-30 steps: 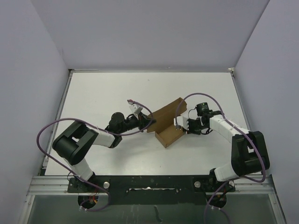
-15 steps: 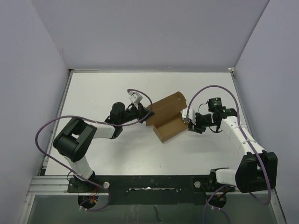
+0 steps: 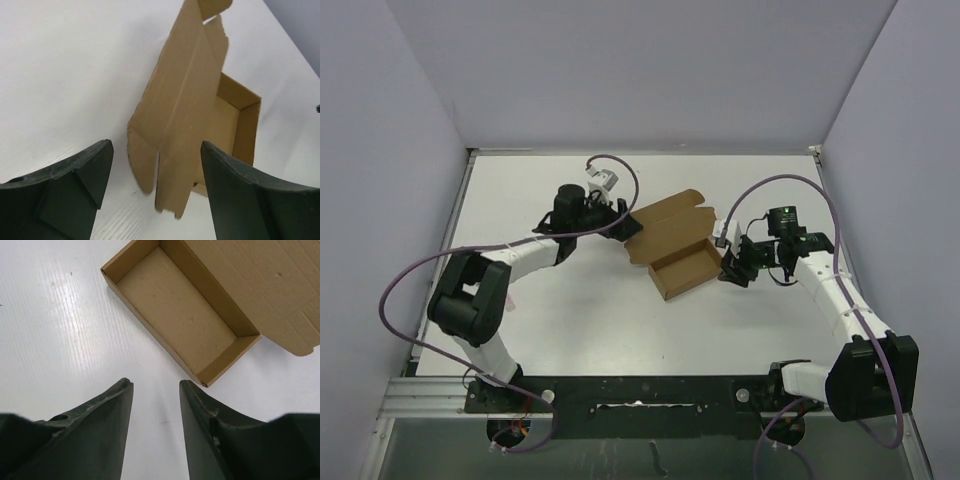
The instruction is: Fold the paper box
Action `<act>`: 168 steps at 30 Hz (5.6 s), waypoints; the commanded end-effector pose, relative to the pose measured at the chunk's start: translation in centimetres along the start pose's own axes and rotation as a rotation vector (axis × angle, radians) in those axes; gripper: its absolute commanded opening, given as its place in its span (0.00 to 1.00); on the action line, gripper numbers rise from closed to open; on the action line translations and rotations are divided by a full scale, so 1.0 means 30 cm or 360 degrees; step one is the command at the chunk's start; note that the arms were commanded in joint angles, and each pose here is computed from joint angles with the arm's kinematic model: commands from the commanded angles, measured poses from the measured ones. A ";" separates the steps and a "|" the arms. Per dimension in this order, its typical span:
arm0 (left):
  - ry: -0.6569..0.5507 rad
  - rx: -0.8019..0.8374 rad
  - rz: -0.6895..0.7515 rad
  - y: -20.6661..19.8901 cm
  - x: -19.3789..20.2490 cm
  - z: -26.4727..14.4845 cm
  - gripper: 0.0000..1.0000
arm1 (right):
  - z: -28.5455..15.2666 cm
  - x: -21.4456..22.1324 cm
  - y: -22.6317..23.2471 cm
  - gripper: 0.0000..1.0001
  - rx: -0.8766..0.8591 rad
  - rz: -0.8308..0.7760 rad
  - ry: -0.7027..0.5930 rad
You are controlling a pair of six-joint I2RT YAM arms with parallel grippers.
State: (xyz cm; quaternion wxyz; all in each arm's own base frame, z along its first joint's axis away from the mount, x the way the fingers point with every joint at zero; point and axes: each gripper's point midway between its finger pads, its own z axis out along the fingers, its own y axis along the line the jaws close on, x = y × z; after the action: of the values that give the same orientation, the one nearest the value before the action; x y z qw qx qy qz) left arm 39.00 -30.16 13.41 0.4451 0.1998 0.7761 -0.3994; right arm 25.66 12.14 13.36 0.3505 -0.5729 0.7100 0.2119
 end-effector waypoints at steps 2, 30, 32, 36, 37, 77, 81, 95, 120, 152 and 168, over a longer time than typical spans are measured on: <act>-0.0165 -0.0295 -0.0027 0.051 -0.253 -0.254 0.73 | -0.061 -0.136 -0.039 0.49 0.0108 0.0044 -0.0200; 0.0035 -0.1624 -0.0764 0.444 0.154 -1.068 0.75 | 0.026 -0.342 0.098 0.67 -0.0311 0.0268 -0.0419; 0.0062 -0.1739 -0.0796 0.465 0.198 -1.105 0.74 | 0.044 -0.343 0.111 0.67 -0.0327 0.0233 -0.0378; 0.0129 -0.1844 -0.0956 0.498 0.264 -1.142 0.73 | 0.055 -0.335 0.108 0.67 -0.0309 0.0211 -0.0327; 0.0153 -0.1849 -0.0982 0.505 0.281 -1.141 0.73 | 0.052 -0.334 0.107 0.68 -0.0295 0.0205 -0.0322; 0.0489 -0.1923 -0.1275 0.582 0.418 -1.065 0.09 | -0.038 -0.268 0.007 0.68 -0.0171 0.0414 -0.0463; 0.0270 -0.1642 -0.1050 0.478 0.274 -0.957 0.07 | -0.069 -0.265 -0.004 0.69 -0.0162 0.0460 -0.0542; -0.0292 -0.0167 -0.0306 -0.188 -0.013 -0.480 0.00 | -0.153 -0.117 -0.133 0.69 0.0059 0.0624 -0.0578; 0.0345 -0.0042 0.0459 -0.436 0.150 0.170 0.00 | -0.196 -0.003 -0.211 0.69 0.0188 0.0790 -0.0571; 0.0295 -0.0136 0.0400 -0.480 0.100 0.116 0.46 | -0.199 -0.022 -0.203 0.70 0.0173 0.0778 -0.0602; -0.0016 -0.0186 0.0222 -0.296 0.130 -0.219 0.86 | -0.227 -0.085 -0.180 0.70 0.0162 0.0668 -0.0671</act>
State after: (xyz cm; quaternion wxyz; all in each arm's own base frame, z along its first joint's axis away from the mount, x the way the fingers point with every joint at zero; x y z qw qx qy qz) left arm 26.28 -31.98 11.82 0.4411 0.2787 0.8086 -0.2719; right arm 29.55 6.83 17.91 0.4336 -0.3089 0.7683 0.3553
